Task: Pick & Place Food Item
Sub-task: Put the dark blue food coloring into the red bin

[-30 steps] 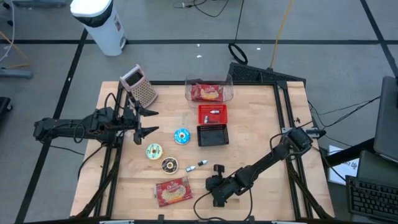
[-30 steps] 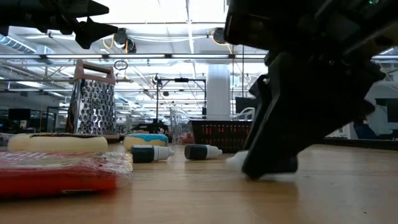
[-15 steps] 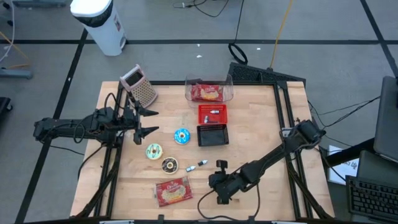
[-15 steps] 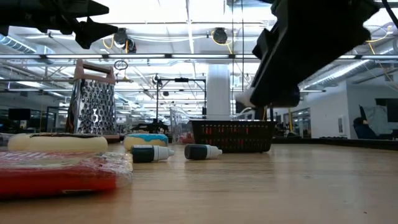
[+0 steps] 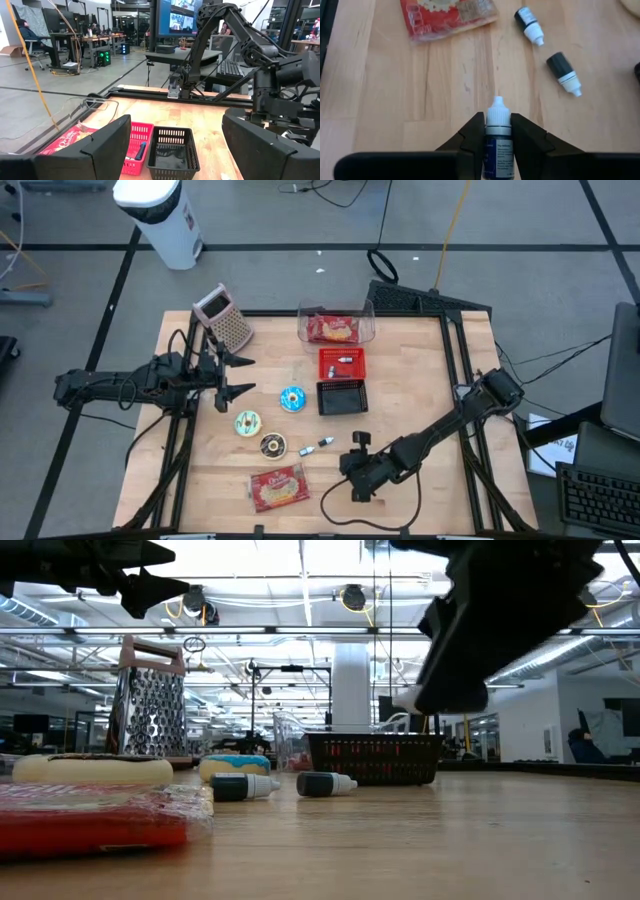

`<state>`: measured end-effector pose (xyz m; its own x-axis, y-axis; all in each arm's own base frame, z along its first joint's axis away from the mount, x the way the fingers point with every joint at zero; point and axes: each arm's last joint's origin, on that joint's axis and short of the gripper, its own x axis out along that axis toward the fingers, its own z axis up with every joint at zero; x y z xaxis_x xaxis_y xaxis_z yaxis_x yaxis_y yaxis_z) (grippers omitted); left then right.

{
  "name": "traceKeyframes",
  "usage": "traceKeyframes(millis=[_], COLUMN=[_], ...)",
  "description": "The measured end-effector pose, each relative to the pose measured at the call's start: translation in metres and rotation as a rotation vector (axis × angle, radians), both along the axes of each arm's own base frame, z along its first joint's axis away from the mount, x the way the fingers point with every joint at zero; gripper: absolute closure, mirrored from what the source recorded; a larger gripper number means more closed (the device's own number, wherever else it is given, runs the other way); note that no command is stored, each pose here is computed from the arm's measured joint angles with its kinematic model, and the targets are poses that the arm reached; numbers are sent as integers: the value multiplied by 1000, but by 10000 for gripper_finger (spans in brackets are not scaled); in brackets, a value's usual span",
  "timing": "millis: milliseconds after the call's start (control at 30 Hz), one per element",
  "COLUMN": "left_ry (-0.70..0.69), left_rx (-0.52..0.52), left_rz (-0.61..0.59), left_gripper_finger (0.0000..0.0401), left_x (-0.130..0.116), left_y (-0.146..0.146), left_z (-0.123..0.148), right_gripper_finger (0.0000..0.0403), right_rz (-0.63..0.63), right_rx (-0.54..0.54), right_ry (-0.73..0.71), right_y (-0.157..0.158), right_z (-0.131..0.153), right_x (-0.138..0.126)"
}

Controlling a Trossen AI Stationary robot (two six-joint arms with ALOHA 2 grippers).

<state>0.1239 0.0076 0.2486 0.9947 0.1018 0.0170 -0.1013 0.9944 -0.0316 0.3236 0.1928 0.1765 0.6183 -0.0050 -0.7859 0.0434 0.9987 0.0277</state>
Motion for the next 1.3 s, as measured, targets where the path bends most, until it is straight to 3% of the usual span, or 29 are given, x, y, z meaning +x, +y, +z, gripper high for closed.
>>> traceKeyframes(millis=[333, 633, 1100, 1300], left_ry=[0, 0, 0, 0], left_rx=[0, 0, 0, 0], left_rz=[0, 0, 0, 0], left_gripper_finger=[91, 91, 91, 91], left_x=[0, 0, 0, 0], left_y=[0, 0, 0, 0], left_z=[0, 0, 0, 0], right_gripper_finger=[338, 336, 340, 340], right_rz=[32, 60, 226, 266], right_rx=[76, 80, 241, 255], right_ry=[-32, -79, -343, -437], right_y=[0, 0, -8, -10], right_z=[-14, -13, 11, 17], right_x=[-3, 0, 29, 36])
